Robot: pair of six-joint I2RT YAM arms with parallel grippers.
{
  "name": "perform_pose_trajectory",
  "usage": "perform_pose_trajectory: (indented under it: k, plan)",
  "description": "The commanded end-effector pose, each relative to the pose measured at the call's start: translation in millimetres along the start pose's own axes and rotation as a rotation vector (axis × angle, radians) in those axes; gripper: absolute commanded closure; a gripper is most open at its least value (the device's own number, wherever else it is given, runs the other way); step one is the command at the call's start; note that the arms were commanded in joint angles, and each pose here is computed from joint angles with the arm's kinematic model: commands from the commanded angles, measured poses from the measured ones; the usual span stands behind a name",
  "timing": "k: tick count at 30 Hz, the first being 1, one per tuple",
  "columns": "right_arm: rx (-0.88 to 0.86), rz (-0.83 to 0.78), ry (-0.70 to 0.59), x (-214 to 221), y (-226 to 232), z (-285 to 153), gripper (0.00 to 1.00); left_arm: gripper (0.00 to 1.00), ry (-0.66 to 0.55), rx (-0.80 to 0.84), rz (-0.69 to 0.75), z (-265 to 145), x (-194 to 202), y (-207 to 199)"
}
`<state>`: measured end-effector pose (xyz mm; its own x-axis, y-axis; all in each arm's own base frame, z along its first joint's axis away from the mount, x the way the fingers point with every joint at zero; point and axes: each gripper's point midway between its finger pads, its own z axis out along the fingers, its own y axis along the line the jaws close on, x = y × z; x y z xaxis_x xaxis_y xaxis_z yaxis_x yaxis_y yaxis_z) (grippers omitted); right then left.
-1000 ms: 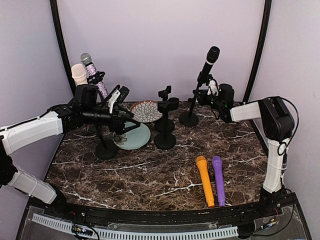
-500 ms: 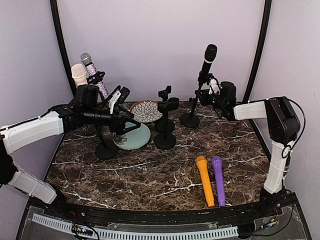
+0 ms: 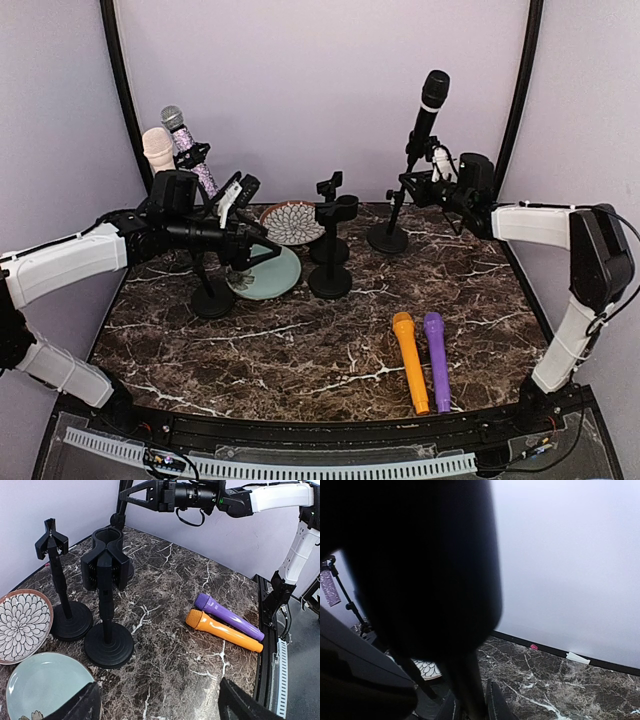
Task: Remove the microphone from the stand
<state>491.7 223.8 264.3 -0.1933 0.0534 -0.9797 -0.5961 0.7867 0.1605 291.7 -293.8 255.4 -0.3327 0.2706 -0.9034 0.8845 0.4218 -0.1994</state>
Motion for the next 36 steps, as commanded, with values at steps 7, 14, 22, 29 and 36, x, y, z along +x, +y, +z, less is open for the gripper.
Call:
perform_pose_trajectory:
  k: [7, 14, 22, 29, 36]
  plan:
    - [-0.236, -0.137, -0.075, -54.7, 84.9, -56.6, 1.00, 0.17, -0.064, 0.030, 0.038, -12.3, -11.6, -10.6]
    - [-0.343, -0.151, -0.011, -35.9, 140.9, -79.9, 1.00, 0.17, -0.102, 0.091, 0.049, -15.4, -16.5, -22.6]
    - [-0.526, -0.139, 0.024, -9.0, 209.4, -90.7, 1.00, 0.17, -0.128, 0.110, 0.069, -18.4, -19.8, -27.6]
    - [-0.693, -0.168, 0.052, 13.9, 263.6, -86.5, 1.00, 0.17, -0.140, 0.149, 0.083, -18.5, -18.2, -34.1]
    - [-0.776, -0.189, 0.076, 37.8, 293.3, -79.7, 1.00, 0.17, -0.139, 0.184, 0.101, -16.7, -13.1, -38.9]
